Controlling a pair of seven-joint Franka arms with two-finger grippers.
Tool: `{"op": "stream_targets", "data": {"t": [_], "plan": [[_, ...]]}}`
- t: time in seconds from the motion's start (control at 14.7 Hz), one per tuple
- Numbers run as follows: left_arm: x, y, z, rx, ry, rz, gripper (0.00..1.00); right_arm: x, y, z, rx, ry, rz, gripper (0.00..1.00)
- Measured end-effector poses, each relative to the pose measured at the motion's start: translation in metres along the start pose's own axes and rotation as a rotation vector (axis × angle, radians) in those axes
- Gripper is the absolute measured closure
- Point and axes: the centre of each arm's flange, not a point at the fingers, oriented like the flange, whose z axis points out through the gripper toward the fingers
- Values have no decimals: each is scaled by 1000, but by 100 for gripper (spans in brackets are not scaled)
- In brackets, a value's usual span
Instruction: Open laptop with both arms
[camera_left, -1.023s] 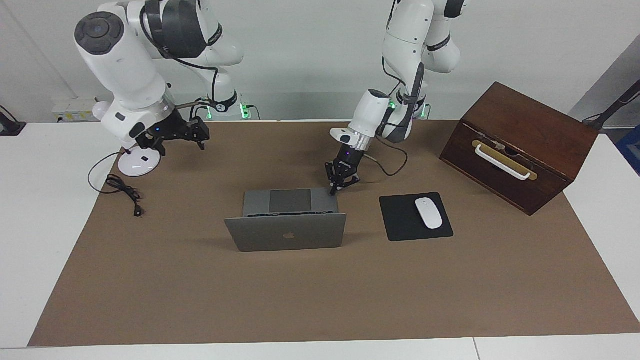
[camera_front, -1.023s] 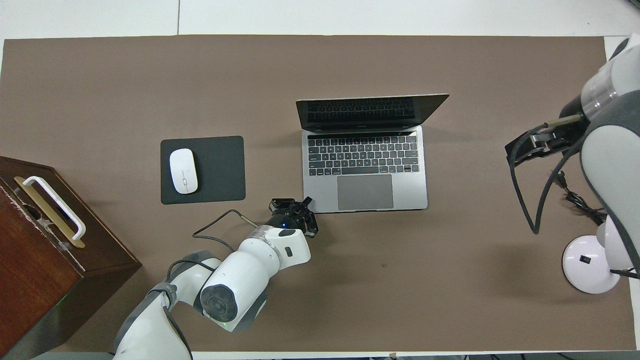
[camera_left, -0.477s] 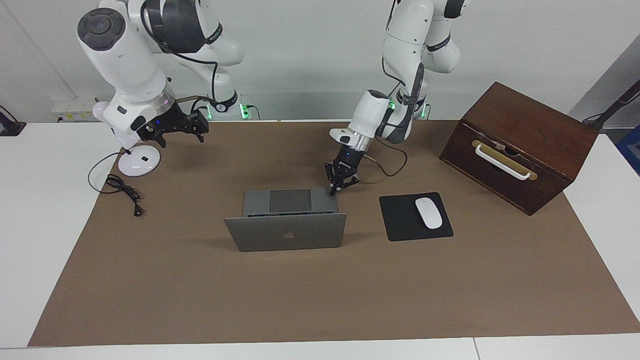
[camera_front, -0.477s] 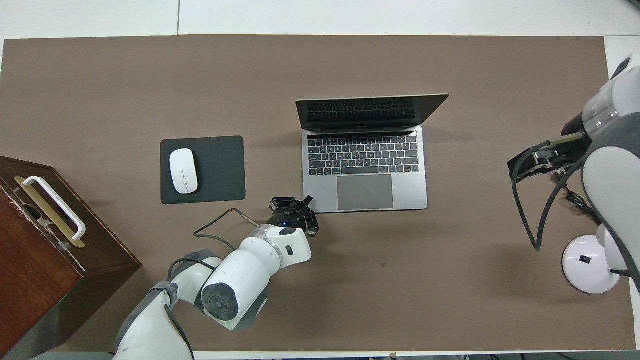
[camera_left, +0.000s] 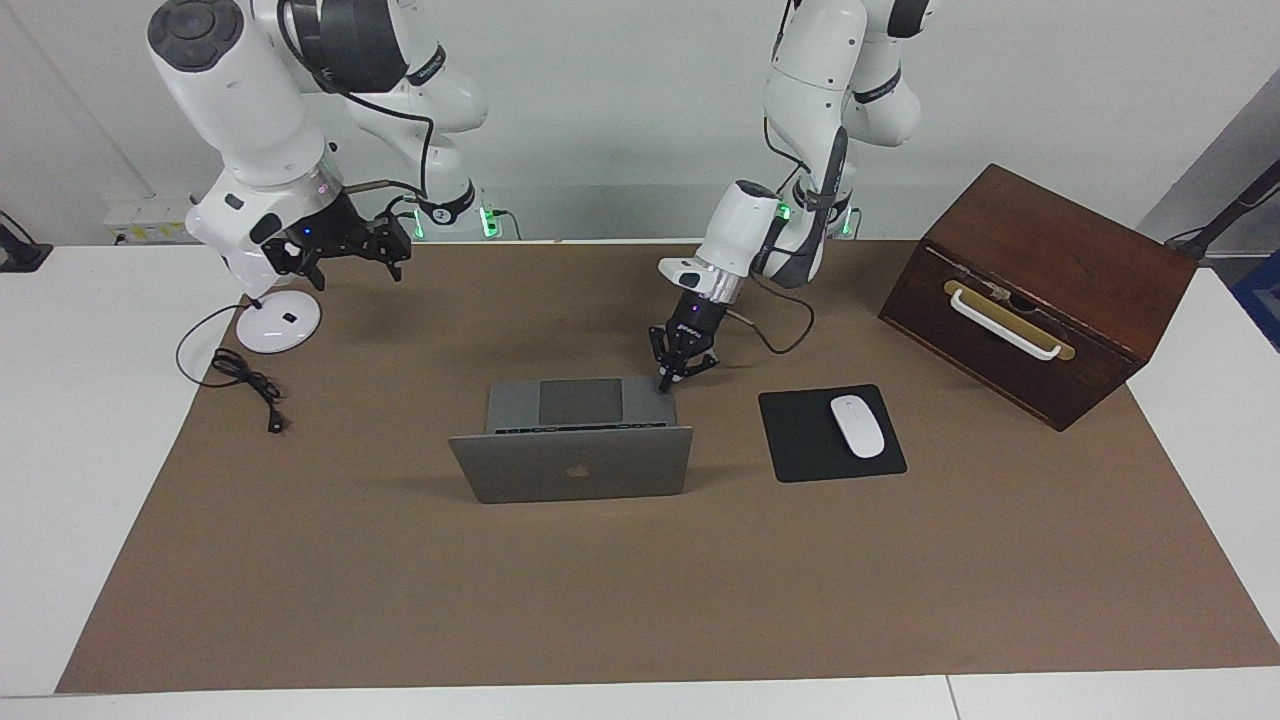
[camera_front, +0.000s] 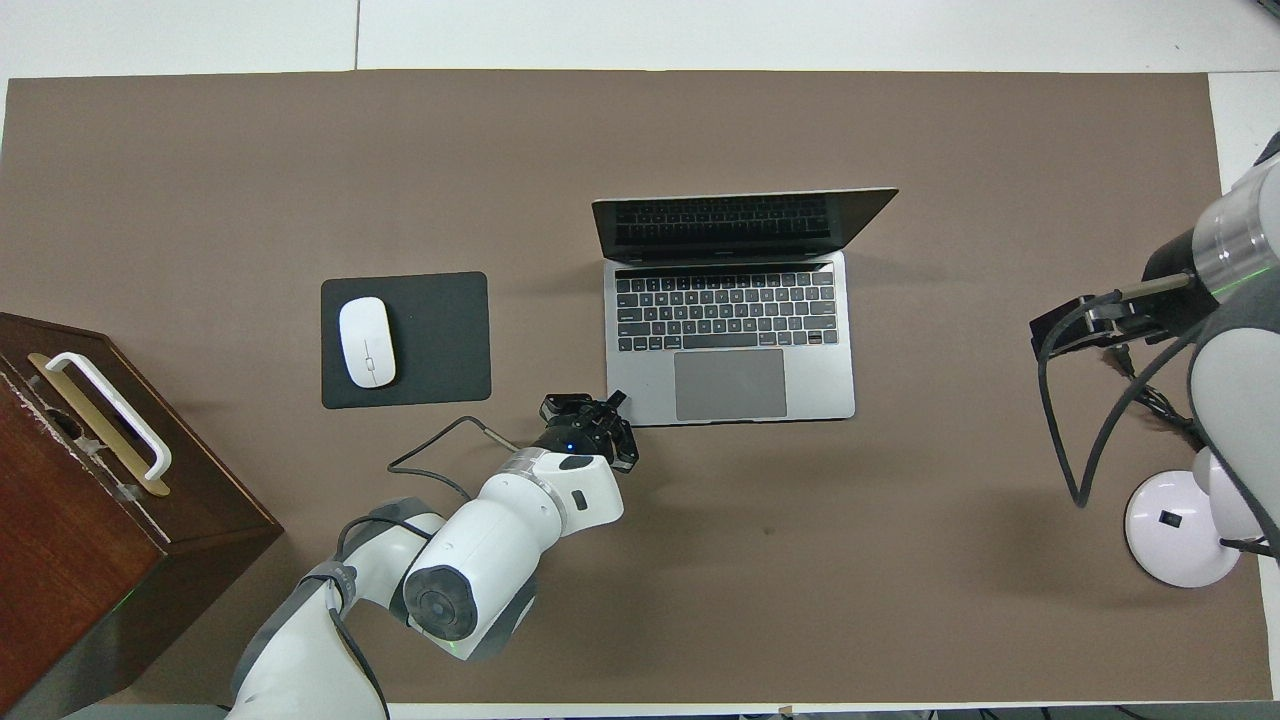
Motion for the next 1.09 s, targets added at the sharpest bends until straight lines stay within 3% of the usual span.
{"op": "stream_targets", "data": {"t": [0.75, 1.09], "plan": [[2, 0, -1, 0, 4, -18, 99, 1, 16, 9, 2, 19, 30, 0], [15, 1, -21, -1, 34, -83, 99, 0, 13, -1, 0, 34, 24, 0]]}}
